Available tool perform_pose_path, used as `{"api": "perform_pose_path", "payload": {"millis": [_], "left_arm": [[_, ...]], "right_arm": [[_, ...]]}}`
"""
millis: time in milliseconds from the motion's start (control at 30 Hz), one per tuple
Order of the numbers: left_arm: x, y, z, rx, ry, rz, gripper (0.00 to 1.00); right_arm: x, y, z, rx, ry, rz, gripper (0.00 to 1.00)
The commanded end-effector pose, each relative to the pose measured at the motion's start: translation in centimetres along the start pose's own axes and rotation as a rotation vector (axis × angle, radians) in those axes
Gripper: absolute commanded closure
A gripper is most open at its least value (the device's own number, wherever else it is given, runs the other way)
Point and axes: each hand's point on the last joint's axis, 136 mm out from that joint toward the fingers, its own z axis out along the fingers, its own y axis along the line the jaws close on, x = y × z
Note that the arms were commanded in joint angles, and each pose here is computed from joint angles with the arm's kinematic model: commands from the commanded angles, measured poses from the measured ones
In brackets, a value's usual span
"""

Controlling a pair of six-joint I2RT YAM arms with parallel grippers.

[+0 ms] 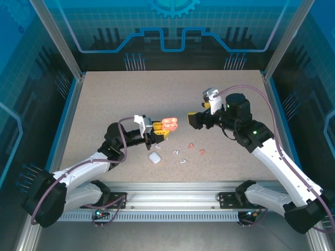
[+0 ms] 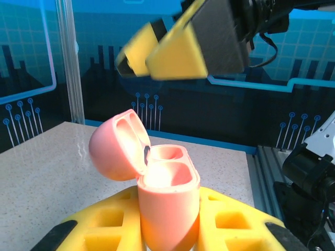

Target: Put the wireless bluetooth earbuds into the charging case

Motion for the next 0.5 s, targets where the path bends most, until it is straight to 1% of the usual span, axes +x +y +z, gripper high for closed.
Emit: {"api": "perform_pose_path", "payload": {"millis": [0,100,200,300,400,467], "left_arm": [[-1.0,-0.5,-0.4,-0.004,-0.030,0.085,1.00],[-1.8,-0.8,-0.7,-0.007,-0.047,0.113,1.00],[-2.3,-1.1,-1.0,-0.005,-0.056,0.131,1.00],[-2.8,-1.3,-1.3,-0.006,-0.066,0.145,1.00],[-2.9,-1.6,-1.5,-0.004,-0.067,0.155,1.00],[-2.9,-1.6,-1.6,-0.005,-0.068,0.162,1.00]], "right_arm": [[6.9,-3.8,-1.2,0.229,0.221,0.220,0.14],[10.9,-4.6,-1.2,0.283,0.298,0.326,0.15],[14.4,-5.0,-1.0,0.333,0.407,0.410,0.15],[17.1,-5.6,-1.0,0.407,0.523,0.494,0.16],[19.2,-5.4,-0.2,0.426,0.642,0.546,0.16],[20.4,-5.5,0.4,0.436,0.700,0.559,0.17]]}}
